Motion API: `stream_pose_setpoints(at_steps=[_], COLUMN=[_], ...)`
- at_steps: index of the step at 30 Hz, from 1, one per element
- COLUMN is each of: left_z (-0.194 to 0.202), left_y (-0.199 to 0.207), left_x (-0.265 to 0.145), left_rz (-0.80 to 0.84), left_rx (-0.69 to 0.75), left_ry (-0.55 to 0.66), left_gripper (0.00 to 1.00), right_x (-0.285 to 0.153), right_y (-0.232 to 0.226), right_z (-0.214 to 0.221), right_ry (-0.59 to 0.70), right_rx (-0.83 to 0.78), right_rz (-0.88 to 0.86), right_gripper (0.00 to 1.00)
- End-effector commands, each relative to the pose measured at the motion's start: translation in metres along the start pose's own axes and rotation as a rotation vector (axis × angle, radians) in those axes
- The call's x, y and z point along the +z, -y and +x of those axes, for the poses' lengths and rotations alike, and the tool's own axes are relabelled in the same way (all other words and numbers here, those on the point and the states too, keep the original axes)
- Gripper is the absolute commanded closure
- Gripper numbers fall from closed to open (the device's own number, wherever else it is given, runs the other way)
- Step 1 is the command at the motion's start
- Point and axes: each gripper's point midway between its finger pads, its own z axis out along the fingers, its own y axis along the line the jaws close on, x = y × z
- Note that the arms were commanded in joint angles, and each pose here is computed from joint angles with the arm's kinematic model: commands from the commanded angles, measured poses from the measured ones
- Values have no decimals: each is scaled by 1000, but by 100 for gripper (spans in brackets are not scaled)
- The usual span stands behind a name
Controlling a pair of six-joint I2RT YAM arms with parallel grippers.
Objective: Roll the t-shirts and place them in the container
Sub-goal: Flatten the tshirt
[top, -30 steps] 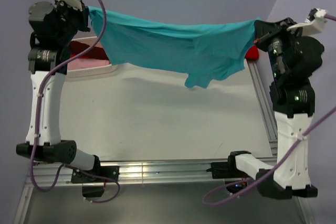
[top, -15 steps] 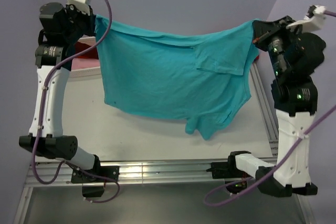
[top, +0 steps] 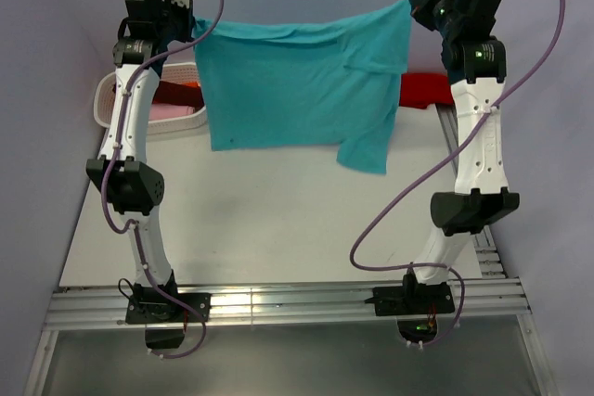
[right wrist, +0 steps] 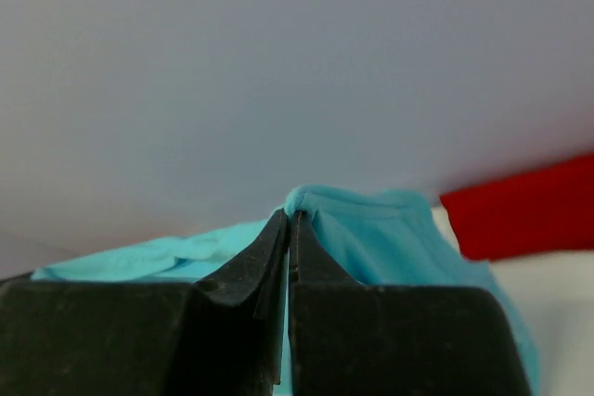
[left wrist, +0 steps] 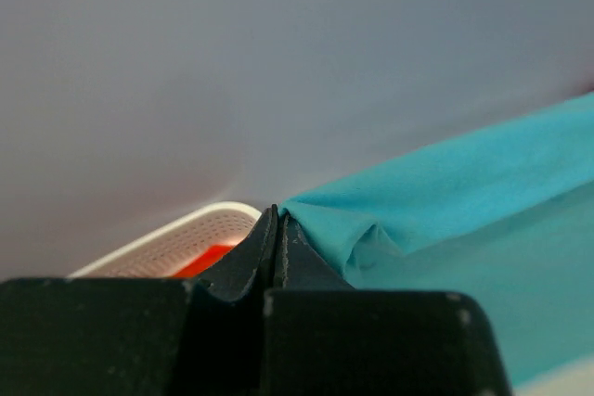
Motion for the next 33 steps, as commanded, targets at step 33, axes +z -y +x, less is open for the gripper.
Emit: stream_pose_setpoints(at_steps=[33], left_z=[344], left_y=[88], left_x=[-198], left_rz=[402], left_rx=[257], left_ry=[-833], left_gripper=[100], right_x=[-202], right_y=[179], right_z=[352], right_ry=[-530], right_rx=[221], right_rz=[391], right_gripper=[100])
